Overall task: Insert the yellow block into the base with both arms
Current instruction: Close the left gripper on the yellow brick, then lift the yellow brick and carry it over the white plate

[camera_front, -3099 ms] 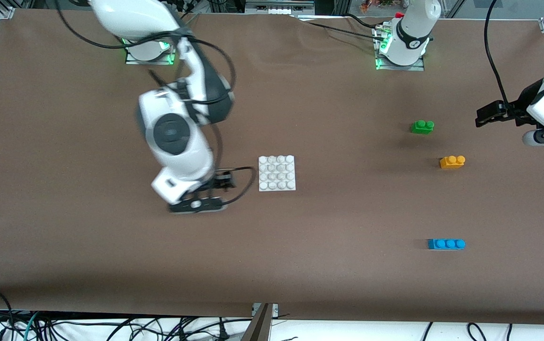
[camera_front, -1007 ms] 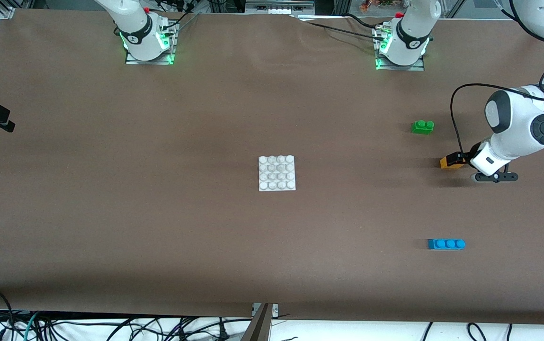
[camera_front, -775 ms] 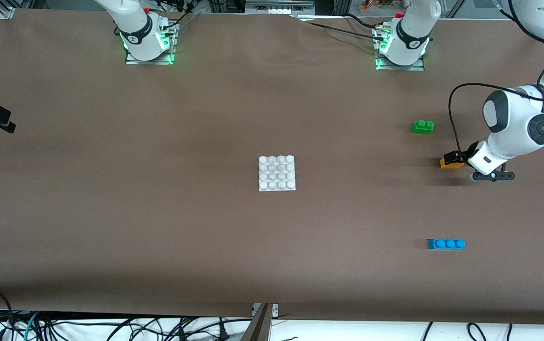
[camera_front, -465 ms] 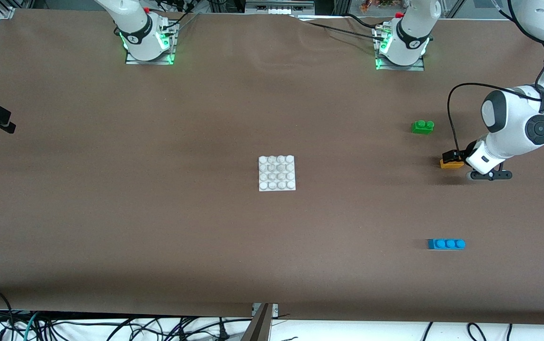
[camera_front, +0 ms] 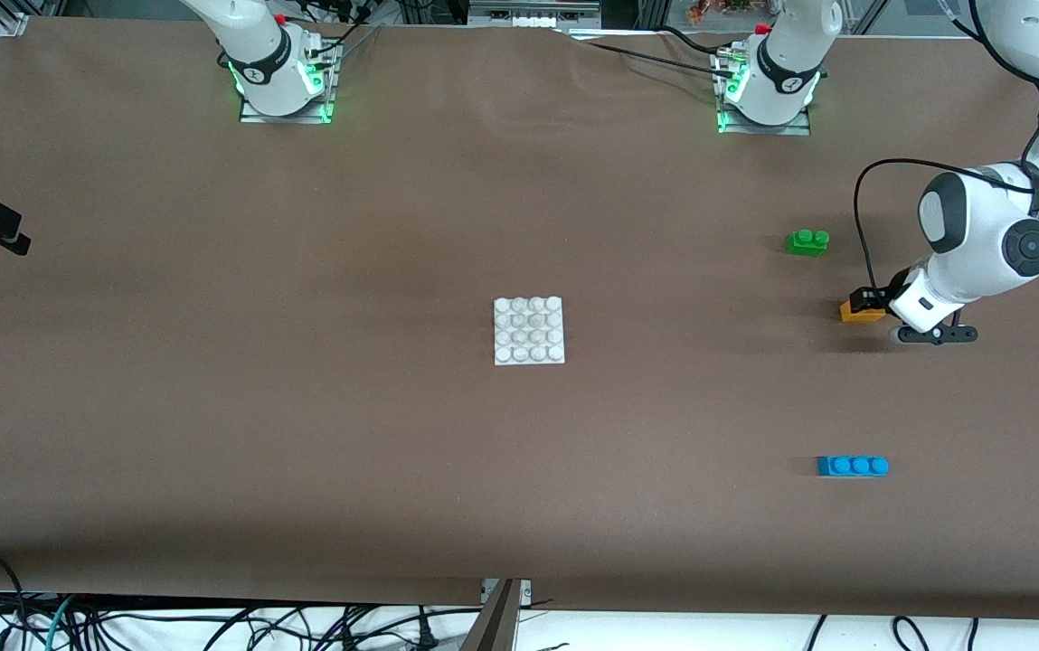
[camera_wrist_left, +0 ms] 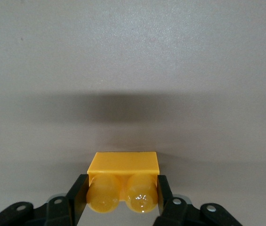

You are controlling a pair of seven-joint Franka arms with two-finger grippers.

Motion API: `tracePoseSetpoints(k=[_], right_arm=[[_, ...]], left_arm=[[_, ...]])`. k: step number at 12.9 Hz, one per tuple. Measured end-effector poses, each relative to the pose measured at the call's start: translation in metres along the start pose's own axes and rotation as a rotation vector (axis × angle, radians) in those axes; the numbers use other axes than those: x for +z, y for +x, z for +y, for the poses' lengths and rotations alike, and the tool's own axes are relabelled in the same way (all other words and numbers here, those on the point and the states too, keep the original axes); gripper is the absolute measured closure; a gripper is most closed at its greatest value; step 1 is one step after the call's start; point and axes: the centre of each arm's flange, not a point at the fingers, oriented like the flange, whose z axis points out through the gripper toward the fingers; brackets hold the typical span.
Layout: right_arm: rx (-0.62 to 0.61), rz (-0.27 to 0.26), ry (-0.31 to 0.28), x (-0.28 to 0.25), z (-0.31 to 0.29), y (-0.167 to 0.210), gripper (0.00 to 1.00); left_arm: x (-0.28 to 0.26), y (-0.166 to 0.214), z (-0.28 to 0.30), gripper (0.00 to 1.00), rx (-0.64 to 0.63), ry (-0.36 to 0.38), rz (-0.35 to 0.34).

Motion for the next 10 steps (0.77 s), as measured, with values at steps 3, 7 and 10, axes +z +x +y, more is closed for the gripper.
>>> tracePoseSetpoints(k=[3,7,10], right_arm=[[0.000,0.000,0.000,0.000,0.000,0.000,0.00],[0.000,0.000,0.000,0.000,0.000,0.000,0.00],[0.000,-0.001,0.000,0.000,0.000,0.000,0.00]], left_arm=[[-0.001,0.000,0.001,0.37,0.002,-0.001,-0.004],[-0.050,0.017,0.037,0.37,0.053,-0.023,-0.097],[-0.135,0.038,0.096,0.37,0.079,-0.052,-0.154]])
